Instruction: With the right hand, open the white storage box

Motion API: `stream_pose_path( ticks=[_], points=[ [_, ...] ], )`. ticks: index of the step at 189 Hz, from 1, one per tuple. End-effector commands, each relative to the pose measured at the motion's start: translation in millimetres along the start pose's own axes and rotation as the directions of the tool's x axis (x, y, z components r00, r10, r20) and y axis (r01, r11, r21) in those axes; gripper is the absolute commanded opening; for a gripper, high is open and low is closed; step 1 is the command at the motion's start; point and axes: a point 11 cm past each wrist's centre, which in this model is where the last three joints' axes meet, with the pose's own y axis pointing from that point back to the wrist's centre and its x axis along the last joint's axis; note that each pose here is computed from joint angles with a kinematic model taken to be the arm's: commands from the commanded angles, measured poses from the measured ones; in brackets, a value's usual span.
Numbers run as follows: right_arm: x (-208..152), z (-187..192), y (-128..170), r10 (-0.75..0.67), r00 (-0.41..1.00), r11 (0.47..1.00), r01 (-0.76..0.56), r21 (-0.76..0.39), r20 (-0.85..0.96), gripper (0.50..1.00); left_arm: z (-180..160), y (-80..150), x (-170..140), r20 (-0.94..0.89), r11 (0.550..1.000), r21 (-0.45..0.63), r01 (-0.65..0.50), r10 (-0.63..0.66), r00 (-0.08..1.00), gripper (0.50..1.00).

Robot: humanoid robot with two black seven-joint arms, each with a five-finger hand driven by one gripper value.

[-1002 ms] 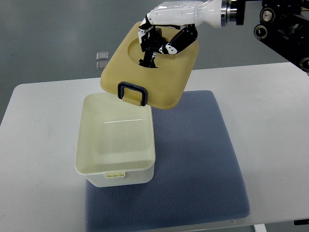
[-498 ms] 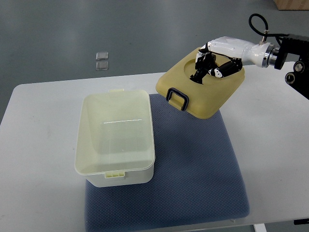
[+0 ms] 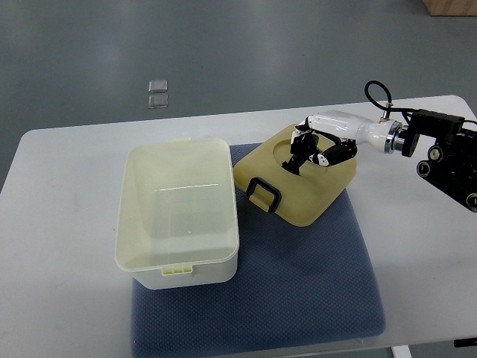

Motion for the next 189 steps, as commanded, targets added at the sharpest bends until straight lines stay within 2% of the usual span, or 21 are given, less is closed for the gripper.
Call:
stream_pose_path(
  ticks=[1, 2, 3, 4, 5, 6, 7, 8, 9, 10, 12, 28, 48, 94, 122, 155, 189],
  points=[
    [-9, 0, -1, -0.006, 1.000, 1.000, 0.006, 0.000, 0.015, 0.658, 0, 0, 0, 0.000, 1.000, 0.000, 0.000, 0.000, 1.000, 1.000],
    [-9, 1, 0, -0.004, 1.000, 1.000, 0.004, 0.000, 0.017, 0.690, -1, 0, 0, 0.000, 1.000, 0.002, 0.000, 0.000, 1.000, 1.000],
    [-9, 1, 0, -0.004, 1.000, 1.000, 0.004, 0.000, 0.017, 0.690, -1, 0, 0, 0.000, 1.000, 0.002, 0.000, 0.000, 1.000, 1.000],
    [-11, 1, 0, -0.006, 1.000, 1.000, 0.006, 0.000, 0.020, 0.721, 1, 0, 0, 0.000, 1.000, -0.001, 0.000, 0.000, 1.000, 1.000],
    [-11, 1, 0, -0.006, 1.000, 1.000, 0.006, 0.000, 0.020, 0.721, 1, 0, 0, 0.000, 1.000, -0.001, 0.000, 0.000, 1.000, 1.000],
    [-11, 1, 0, -0.006, 1.000, 1.000, 0.006, 0.000, 0.023, 0.752, 0, 0, 0, 0.000, 1.000, 0.000, 0.000, 0.000, 1.000, 1.000],
    [-11, 1, 0, -0.006, 1.000, 1.000, 0.006, 0.000, 0.023, 0.752, 0, 0, 0, 0.000, 1.000, 0.000, 0.000, 0.000, 1.000, 1.000],
    [-12, 1, 0, -0.005, 1.000, 1.000, 0.005, 0.000, 0.026, 0.780, 0, 0, 0, 0.000, 1.000, 0.000, 0.000, 0.000, 1.000, 1.000],
    [-12, 1, 0, -0.005, 1.000, 1.000, 0.005, 0.000, 0.026, 0.780, 0, 0, 0, 0.000, 1.000, 0.000, 0.000, 0.000, 1.000, 1.000],
    [-12, 1, 0, -0.004, 1.000, 1.000, 0.004, 0.001, 0.031, 0.805, -1, 0, 0, 0.000, 1.000, 0.002, 0.000, 0.000, 1.000, 1.000],
    [-13, 0, -1, -0.003, 0.999, 1.000, 0.003, 0.002, 0.035, 0.823, 1, 0, 0, 0.000, 1.000, -0.001, 0.000, 0.000, 1.000, 1.000],
    [-19, -2, -4, 0.006, 0.997, 1.000, -0.007, 0.012, 0.083, 0.903, -1, 0, 0, 0.000, 1.000, 0.002, 0.000, 0.000, 1.000, 1.000],
    [-19, -3, -4, 0.030, 0.991, 0.999, -0.033, 0.016, 0.134, 0.923, -1, 0, 0, 0.000, 1.000, 0.002, 0.000, 0.000, 1.000, 1.000],
    [-12, -5, -4, 0.077, 0.975, 0.996, -0.084, 0.025, 0.208, 0.930, 1, 0, 0, 0.000, 1.000, -0.001, 0.000, 0.000, 1.000, 1.000],
    [-4, -3, -2, 0.156, 0.932, 0.985, -0.170, 0.016, 0.327, 0.930, 1, 0, 0, 0.000, 1.000, -0.001, 0.000, 0.000, 1.000, 1.000],
    [11, 2, 2, 0.279, 0.811, 0.950, -0.311, -0.025, 0.515, 0.930, 0, 0, 0, 0.000, 1.000, 0.000, 0.000, 0.000, 1.000, 1.000],
    [11, 23, 16, 0.410, 0.565, 0.881, -0.447, -0.152, 0.716, 0.930, 0, 0, 0, 0.000, 1.000, 0.000, 0.000, 0.000, 1.000, 1.000]
  ],
)
